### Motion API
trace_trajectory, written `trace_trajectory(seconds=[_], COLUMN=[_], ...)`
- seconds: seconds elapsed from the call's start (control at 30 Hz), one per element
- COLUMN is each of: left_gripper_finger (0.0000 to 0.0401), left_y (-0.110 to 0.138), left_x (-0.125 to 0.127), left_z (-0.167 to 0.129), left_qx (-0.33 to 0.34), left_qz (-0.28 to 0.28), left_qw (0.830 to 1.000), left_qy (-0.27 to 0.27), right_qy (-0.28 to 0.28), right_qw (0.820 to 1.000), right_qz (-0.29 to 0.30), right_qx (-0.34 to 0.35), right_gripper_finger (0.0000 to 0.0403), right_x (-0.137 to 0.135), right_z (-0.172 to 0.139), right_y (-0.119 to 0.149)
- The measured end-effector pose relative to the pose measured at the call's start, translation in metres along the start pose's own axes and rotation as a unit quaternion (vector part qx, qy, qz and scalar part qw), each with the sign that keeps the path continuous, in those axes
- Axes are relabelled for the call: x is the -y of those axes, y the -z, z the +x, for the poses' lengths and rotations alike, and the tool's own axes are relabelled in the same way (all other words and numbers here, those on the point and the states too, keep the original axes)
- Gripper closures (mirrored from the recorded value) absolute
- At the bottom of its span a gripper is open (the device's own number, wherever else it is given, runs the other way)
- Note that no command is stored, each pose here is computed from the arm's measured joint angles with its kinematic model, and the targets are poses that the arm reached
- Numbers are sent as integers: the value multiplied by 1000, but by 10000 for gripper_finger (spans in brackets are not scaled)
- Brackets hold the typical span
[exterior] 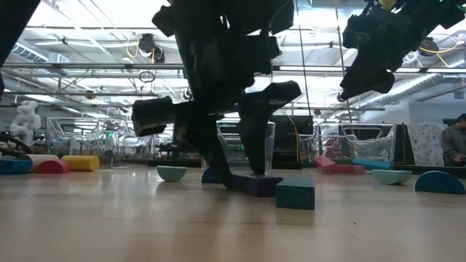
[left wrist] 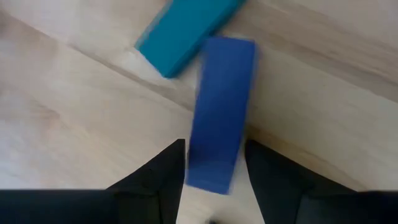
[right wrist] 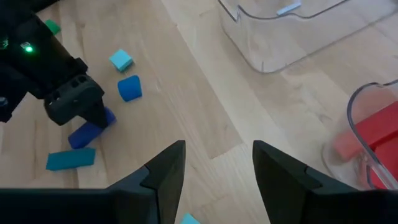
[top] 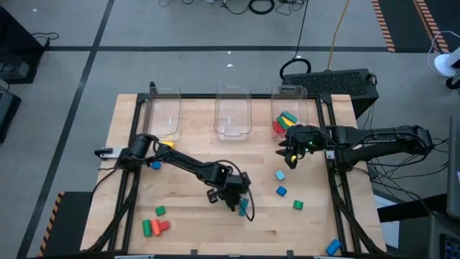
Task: Sort blocks by size
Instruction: Put the blue rectangular block into the right transparent bin
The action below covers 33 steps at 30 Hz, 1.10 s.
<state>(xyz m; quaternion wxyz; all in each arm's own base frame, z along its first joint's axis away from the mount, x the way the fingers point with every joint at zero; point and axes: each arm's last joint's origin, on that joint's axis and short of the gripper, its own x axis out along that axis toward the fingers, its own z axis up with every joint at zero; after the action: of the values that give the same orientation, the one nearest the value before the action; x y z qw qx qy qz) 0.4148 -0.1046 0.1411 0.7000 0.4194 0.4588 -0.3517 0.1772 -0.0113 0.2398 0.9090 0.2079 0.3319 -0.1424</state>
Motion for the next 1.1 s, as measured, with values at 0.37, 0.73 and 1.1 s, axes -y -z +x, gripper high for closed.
trace_trajectory(seconds=[0.37,0.73,1.1], left_gripper_finger=[230,294,278], left_y=[-1,2,14], left_x=[7,5,-12], left_z=[-2,-1,-16], left_qx=[-18,-18,-17], left_qz=[-129,-287,-399], left_qw=[991,958,915], left_qy=[16,17,-65], right_qy=[23,30,12], right_qw=[1000,998,992], right_qz=[-6,-32,-108], right_qx=[13,49,57], right_gripper_finger=[231,231,232], right_x=[1,-10,-41], right_z=[0,-2,-2], right_y=[-1,-1,15])
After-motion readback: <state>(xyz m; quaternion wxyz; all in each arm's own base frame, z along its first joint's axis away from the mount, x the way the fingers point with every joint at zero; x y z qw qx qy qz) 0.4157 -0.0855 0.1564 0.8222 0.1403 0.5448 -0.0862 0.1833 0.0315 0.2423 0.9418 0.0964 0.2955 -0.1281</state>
